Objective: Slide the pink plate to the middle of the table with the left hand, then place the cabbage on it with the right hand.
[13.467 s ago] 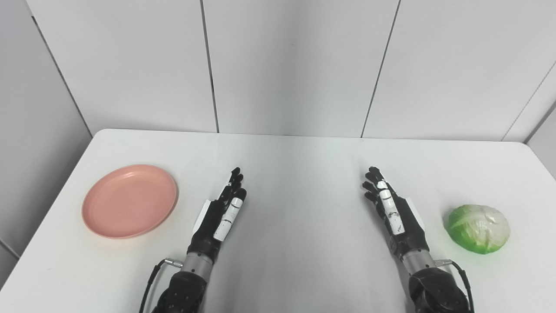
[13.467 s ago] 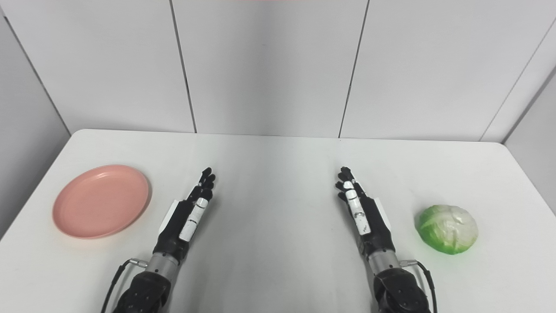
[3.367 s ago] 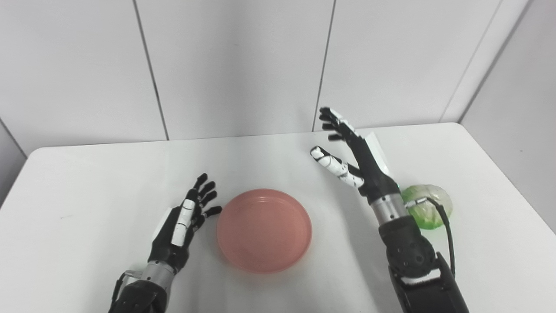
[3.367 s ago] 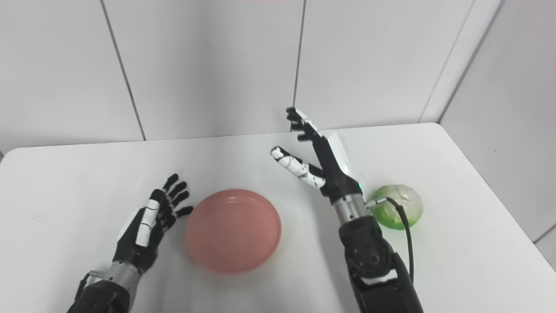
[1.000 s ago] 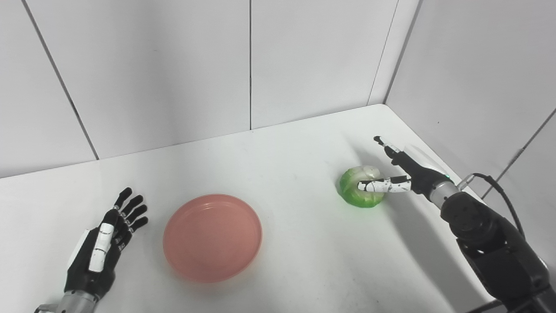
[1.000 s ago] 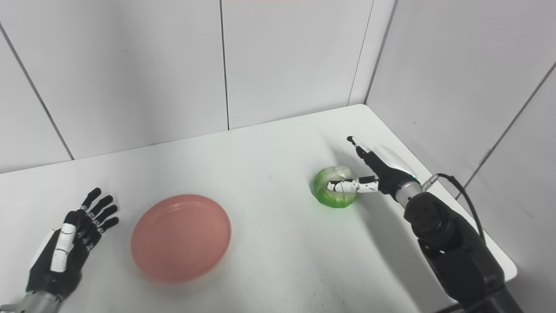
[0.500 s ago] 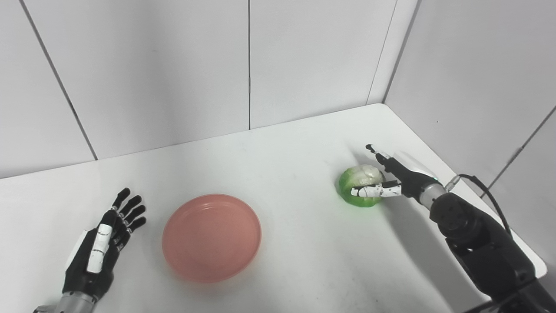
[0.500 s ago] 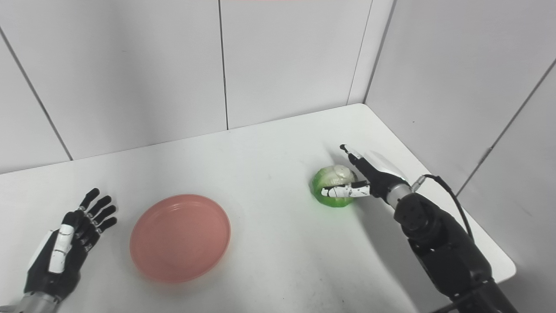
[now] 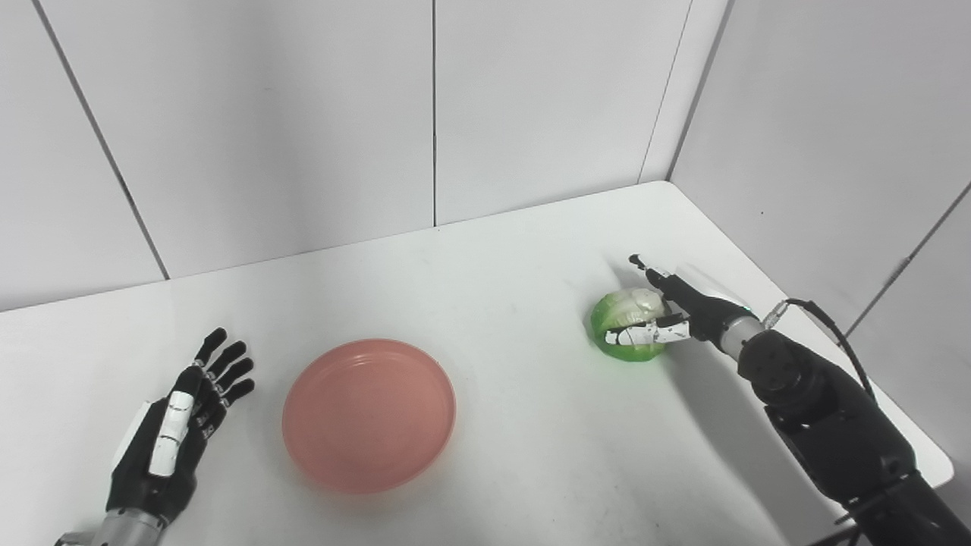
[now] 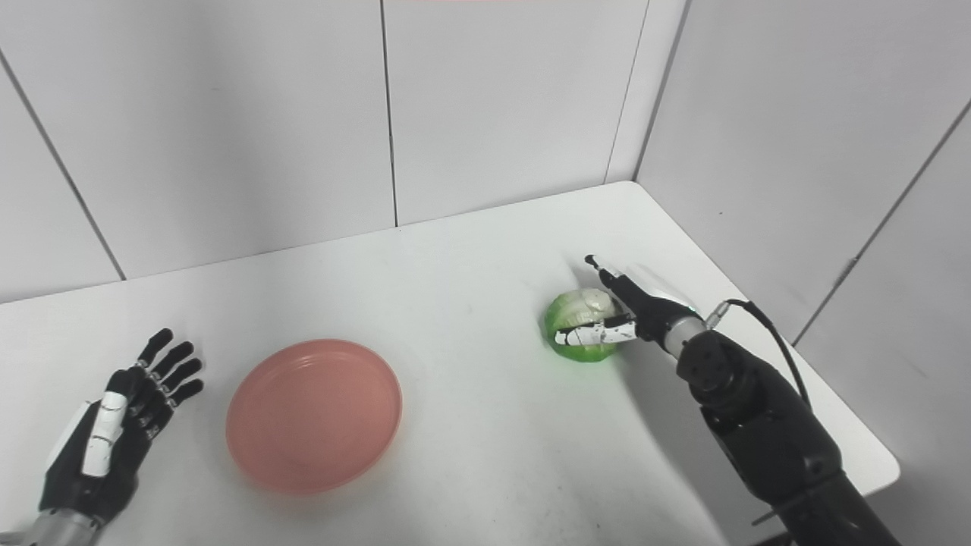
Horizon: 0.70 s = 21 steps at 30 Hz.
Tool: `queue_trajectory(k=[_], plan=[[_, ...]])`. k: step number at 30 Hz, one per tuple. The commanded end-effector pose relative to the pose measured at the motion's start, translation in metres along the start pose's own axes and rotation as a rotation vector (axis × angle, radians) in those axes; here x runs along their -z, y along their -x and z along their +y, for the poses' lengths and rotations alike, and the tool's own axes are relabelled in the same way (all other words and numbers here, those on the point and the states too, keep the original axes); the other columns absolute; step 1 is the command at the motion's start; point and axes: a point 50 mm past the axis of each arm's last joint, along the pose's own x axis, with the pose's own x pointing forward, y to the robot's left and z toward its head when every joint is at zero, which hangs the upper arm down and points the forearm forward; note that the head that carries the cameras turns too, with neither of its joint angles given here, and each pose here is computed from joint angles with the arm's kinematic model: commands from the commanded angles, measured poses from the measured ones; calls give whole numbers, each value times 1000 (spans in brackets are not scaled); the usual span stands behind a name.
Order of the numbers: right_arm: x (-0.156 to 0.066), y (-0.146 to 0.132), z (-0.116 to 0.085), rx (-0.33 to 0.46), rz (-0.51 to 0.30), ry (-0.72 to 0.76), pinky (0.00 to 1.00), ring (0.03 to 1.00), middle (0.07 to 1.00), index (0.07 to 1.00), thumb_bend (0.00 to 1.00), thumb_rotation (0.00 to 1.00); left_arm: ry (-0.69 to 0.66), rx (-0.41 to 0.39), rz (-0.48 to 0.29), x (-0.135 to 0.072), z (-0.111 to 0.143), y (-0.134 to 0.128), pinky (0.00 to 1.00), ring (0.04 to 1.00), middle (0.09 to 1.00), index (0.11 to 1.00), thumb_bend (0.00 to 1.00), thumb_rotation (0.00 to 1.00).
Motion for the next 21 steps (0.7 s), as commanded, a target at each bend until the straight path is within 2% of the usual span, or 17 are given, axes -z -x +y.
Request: queue_trajectory(k=[1, 7, 11, 12, 13, 14, 16, 21], plan=[[-9, -3, -19, 50, -50, 10, 893, 964, 974, 971, 1000, 470, -3, -49, 104, 18, 16, 19, 886, 915, 932, 938, 803, 901], [-10, -6, -13, 25, -69, -14, 885, 920, 925, 915, 1000, 347, -7, -48, 107, 17, 16, 19, 903, 923, 939, 947, 785, 919], [-13, -8, -10, 28, -58, 10, 826, 838, 826, 815, 1000, 197, -12, -51, 109, 18, 16, 19, 895, 918, 935, 944, 795, 921], [-13, -9, -10, 32, -66, 14, 694, 701, 707, 706, 891, 64, -11, -51, 108, 18, 16, 19, 892, 916, 933, 942, 795, 914], [-13, -9, -10, 46, -83, 17, 670, 677, 686, 686, 871, 41, -8, -51, 106, 18, 16, 19, 891, 915, 933, 942, 795, 913], [-13, -10, -9, 56, -94, 19, 604, 600, 588, 591, 704, 20, -5, -51, 106, 18, 15, 19, 893, 916, 933, 941, 797, 910], [-13, -9, -9, 84, -102, 4, 516, 511, 496, 513, 566, 4, -1, -53, 109, 17, 15, 19, 898, 918, 933, 942, 798, 907], [-12, -10, -8, 108, -113, 5, 453, 463, 450, 504, 530, 0, -12, -44, 109, 17, 15, 19, 903, 925, 940, 948, 797, 914]])
